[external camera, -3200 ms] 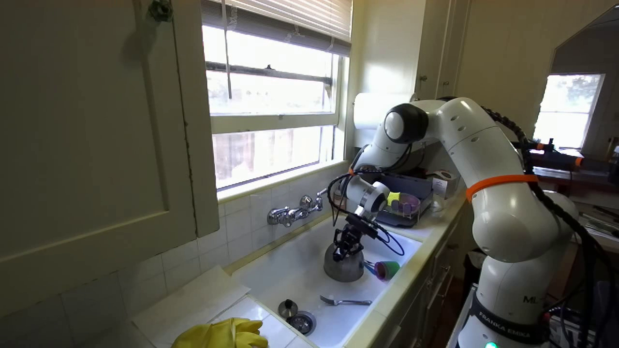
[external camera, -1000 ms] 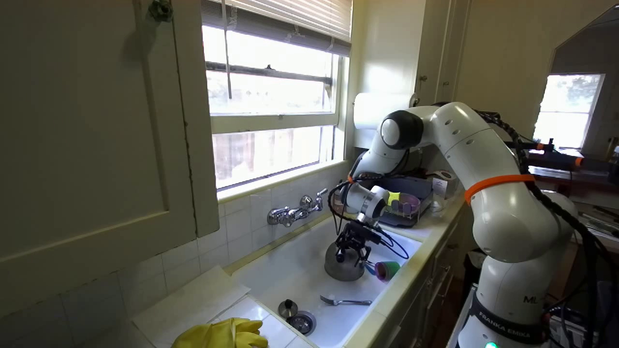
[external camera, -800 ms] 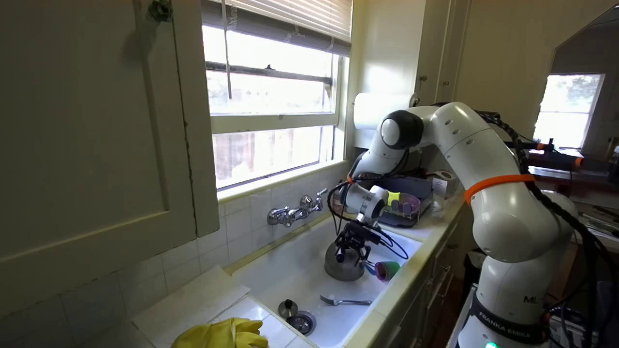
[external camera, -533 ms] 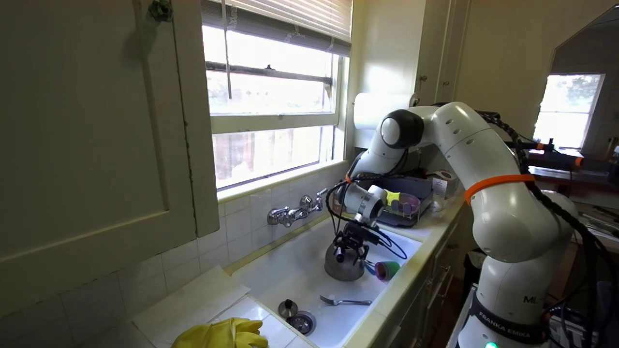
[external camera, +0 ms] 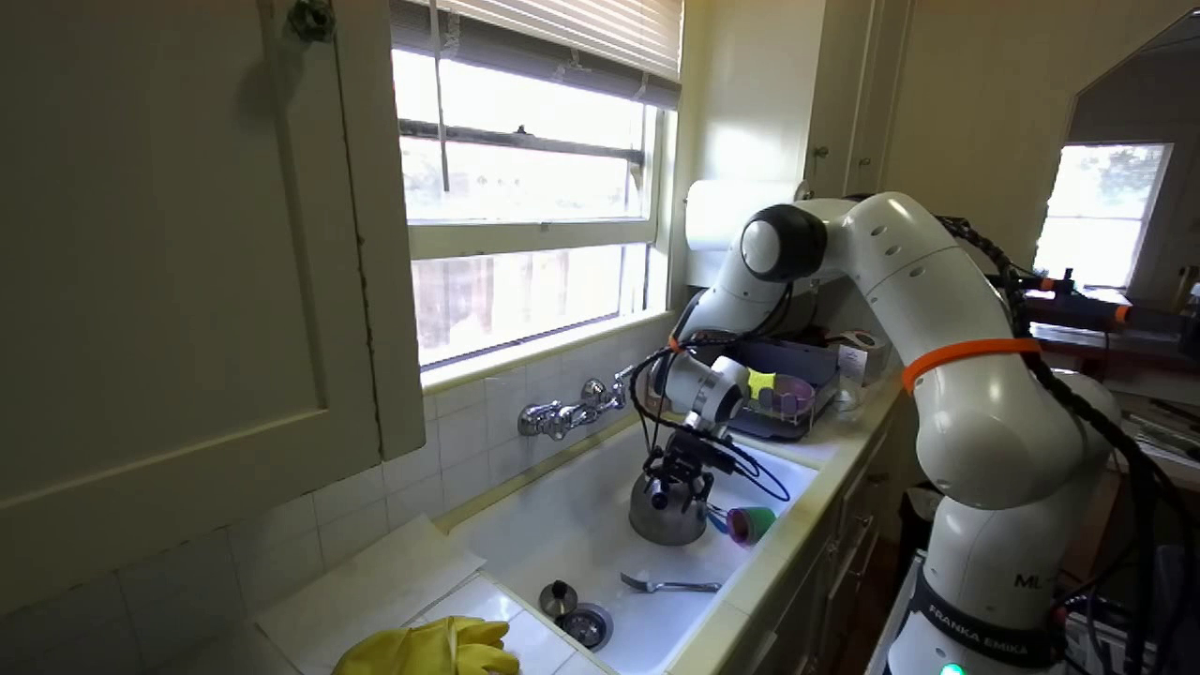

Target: Put the metal cap back on the kettle

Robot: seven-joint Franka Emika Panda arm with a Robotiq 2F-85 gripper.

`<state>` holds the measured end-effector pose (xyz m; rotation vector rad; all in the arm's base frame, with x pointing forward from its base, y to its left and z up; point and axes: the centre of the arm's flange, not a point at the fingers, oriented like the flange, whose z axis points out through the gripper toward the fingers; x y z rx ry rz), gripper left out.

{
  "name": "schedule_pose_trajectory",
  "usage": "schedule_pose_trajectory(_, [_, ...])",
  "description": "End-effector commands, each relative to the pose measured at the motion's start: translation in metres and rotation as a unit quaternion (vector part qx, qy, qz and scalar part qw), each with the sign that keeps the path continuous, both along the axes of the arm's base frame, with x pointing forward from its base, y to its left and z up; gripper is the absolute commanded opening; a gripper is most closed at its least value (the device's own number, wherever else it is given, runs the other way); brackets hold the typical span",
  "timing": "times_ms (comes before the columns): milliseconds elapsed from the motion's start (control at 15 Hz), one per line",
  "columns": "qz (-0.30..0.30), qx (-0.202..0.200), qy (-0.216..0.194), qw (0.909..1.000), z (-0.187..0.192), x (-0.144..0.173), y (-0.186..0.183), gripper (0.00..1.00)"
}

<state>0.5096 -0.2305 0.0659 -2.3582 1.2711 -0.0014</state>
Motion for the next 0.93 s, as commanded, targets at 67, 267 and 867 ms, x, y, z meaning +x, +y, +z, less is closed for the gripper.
schedule_pose_trajectory(67, [0.017,-0.032,-0.012,0.9993,0.021,-0.026,0.014,1.00])
schedule_pose_trajectory(267, [0.033,-0.059,-0.021,0.9975,0.030,-0.037,0.019,1.00])
schedule_pose_trajectory(867, [0.109,-0.143,-0.044,0.9827,0.061,-0.074,0.039,1.00])
